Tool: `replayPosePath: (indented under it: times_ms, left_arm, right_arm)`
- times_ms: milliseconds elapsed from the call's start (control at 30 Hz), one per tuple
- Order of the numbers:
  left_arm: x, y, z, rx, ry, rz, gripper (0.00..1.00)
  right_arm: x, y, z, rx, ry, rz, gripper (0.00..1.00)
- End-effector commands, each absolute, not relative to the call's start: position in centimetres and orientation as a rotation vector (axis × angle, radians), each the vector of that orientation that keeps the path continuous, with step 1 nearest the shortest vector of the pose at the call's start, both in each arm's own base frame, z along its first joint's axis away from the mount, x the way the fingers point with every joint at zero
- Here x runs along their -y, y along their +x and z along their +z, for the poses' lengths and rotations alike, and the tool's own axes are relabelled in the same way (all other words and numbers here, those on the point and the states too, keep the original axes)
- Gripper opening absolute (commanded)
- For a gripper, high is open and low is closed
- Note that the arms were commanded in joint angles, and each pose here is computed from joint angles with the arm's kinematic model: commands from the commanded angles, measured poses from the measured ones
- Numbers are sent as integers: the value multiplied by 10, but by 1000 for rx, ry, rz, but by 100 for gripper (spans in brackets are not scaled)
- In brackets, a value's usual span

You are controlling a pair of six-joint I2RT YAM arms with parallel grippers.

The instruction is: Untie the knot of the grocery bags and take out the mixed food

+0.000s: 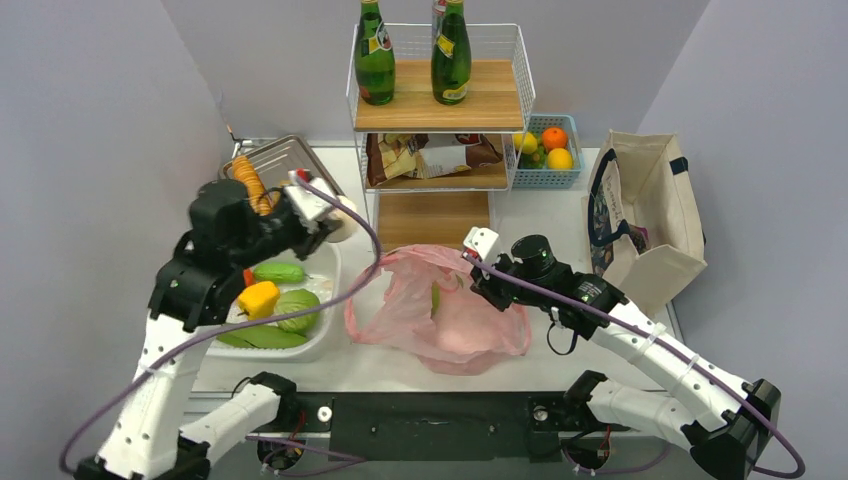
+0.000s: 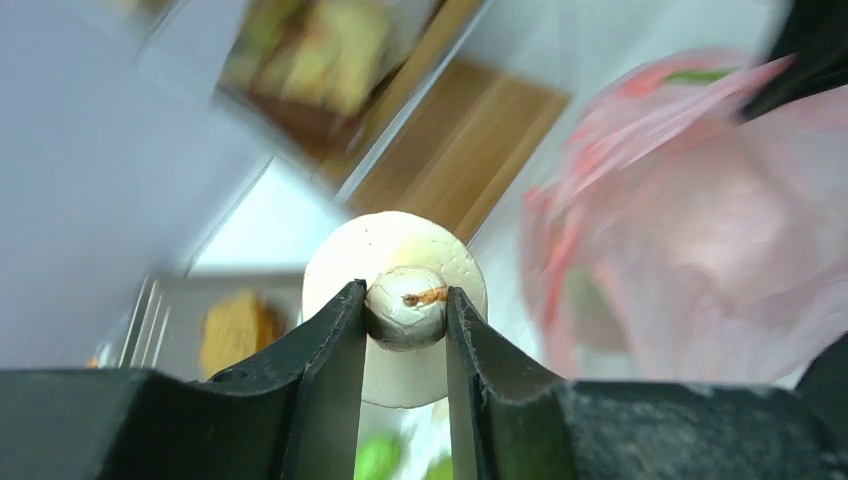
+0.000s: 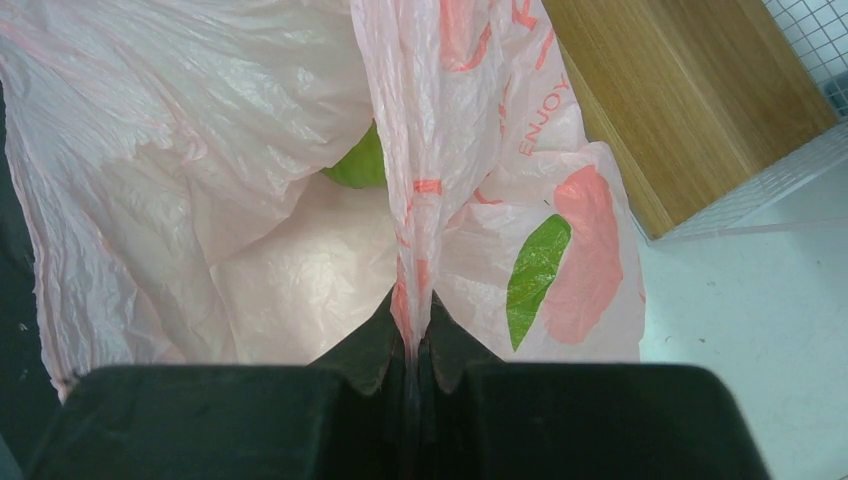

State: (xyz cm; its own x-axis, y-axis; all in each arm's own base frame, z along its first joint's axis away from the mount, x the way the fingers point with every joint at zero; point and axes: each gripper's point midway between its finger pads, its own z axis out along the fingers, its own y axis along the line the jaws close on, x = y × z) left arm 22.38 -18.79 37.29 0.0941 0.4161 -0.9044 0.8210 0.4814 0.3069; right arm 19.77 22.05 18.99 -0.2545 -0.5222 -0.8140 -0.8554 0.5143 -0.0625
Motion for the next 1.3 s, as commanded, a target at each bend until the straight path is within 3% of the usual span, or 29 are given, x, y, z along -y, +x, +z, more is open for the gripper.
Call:
replayPosePath:
  times_ms: [0, 133, 267, 533, 667, 700, 800, 833, 900, 1100, 1267]
  left_arm:
    - [95, 224, 321, -1834, 873, -335, 0]
    - [22, 235, 264, -2049, 628, -277, 1]
    - [-15, 247, 234, -2115, 512, -286, 4]
    - [0, 274, 195, -2037, 630, -275, 10]
    - [27, 283, 176, -2011, 699, -277, 25]
    - [31, 283, 167, -2020, 718, -272, 34]
    - [39, 290, 172, -1973, 758, -250, 55]
    - [43, 291, 175, -1962, 774, -252, 68]
    - [46, 288, 188, -1936, 798, -254, 72]
    - [72, 260, 252, -1715, 930, -271, 74]
    - [148, 211, 306, -1429, 1201, -451, 68]
  right_arm:
    - [-225, 205, 201, -1884, -1146, 490, 0]
    - [-226, 204, 199, -1885, -1169, 487, 0]
    - [-227, 202, 197, -1891, -1182, 496, 0]
    - [-229, 203, 199, -1887, -1167, 501, 0]
    - [-228, 204, 198, -1890, -1175, 489, 0]
    - [-227, 204, 197, -1891, -1178, 487, 0]
    - [-227, 204, 196, -1892, -1181, 486, 0]
    - [-227, 205, 196, -1892, -1184, 484, 0]
    - [-227, 205, 196, -1888, -1190, 478, 0]
    - [-230, 207, 199, -1876, -1187, 480, 0]
    - [-234, 209, 202, -1882, -1172, 496, 0]
